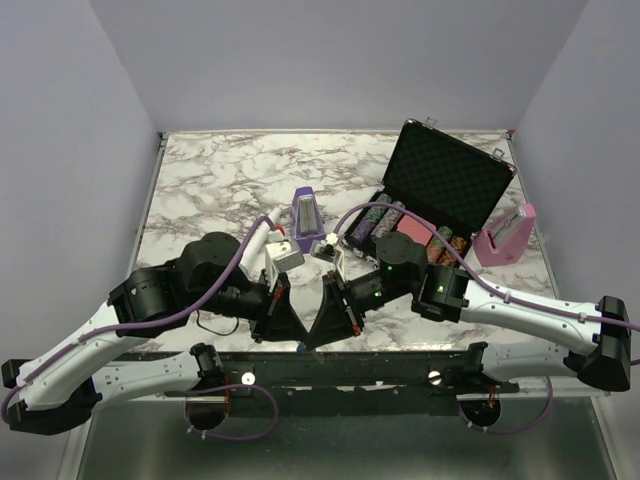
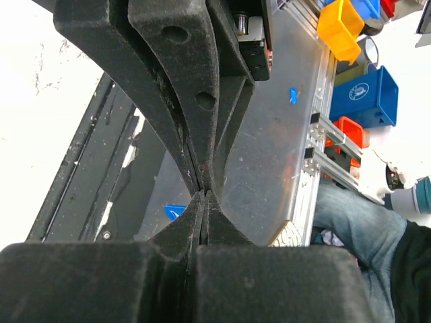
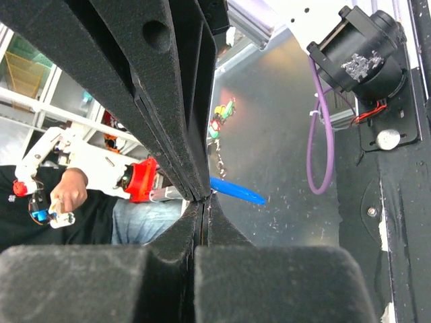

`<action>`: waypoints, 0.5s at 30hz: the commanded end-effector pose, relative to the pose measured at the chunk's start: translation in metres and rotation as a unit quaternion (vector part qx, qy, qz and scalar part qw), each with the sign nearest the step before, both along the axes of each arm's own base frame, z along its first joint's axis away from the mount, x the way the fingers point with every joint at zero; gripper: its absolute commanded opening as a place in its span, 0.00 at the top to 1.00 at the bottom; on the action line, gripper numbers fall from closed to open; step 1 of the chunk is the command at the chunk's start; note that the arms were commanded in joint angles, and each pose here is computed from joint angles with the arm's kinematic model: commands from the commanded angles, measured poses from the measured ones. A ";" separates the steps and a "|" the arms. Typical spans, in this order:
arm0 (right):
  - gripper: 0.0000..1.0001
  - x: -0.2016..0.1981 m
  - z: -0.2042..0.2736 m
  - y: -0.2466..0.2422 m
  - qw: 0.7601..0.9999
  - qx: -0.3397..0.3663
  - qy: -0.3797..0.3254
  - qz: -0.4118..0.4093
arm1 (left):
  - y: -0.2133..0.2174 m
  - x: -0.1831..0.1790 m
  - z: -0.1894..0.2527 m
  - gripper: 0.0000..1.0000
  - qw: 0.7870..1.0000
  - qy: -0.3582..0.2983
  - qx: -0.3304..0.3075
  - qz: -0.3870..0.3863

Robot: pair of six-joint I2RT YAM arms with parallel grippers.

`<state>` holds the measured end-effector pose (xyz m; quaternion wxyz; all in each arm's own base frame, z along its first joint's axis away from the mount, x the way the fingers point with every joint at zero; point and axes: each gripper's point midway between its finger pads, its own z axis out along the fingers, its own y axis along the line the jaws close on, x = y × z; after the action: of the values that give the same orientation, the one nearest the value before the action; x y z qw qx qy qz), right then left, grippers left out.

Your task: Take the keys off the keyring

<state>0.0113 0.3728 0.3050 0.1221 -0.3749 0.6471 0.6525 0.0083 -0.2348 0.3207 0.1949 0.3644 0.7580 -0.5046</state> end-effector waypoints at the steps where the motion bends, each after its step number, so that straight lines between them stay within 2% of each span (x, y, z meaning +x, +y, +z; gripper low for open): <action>1: 0.99 0.022 0.040 0.020 0.995 0.069 -0.044 -0.053 | -0.019 0.004 -0.004 1.00 1.000 0.008 -0.001 -0.018; 3: 0.99 0.023 0.038 0.018 0.995 0.067 -0.045 -0.057 | -0.019 0.011 -0.006 0.99 1.000 0.002 0.010 0.004; 4: 0.99 0.023 0.039 0.017 0.995 0.068 -0.045 -0.060 | -0.018 0.012 -0.005 0.94 1.000 0.002 0.012 0.010; 7: 0.99 0.025 0.036 0.013 0.994 0.067 -0.046 -0.071 | -0.015 0.019 0.002 0.77 0.999 -0.009 0.006 0.038; 8: 0.99 0.024 0.038 0.012 0.994 0.071 -0.046 -0.072 | -0.014 0.022 0.005 0.67 0.999 -0.014 0.004 0.047; 11: 0.99 0.025 0.038 0.008 0.993 0.074 -0.046 -0.081 | -0.008 0.026 0.015 0.51 0.997 -0.025 -0.009 0.068; 15: 0.99 0.025 0.038 0.006 0.993 0.075 -0.044 -0.086 | -0.001 0.034 0.023 0.42 0.994 -0.039 -0.018 0.102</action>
<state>0.0159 0.3686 0.3147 0.1553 -0.3675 0.6454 0.6514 0.0258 -0.2334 0.3222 0.2263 0.3335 0.7815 -0.4763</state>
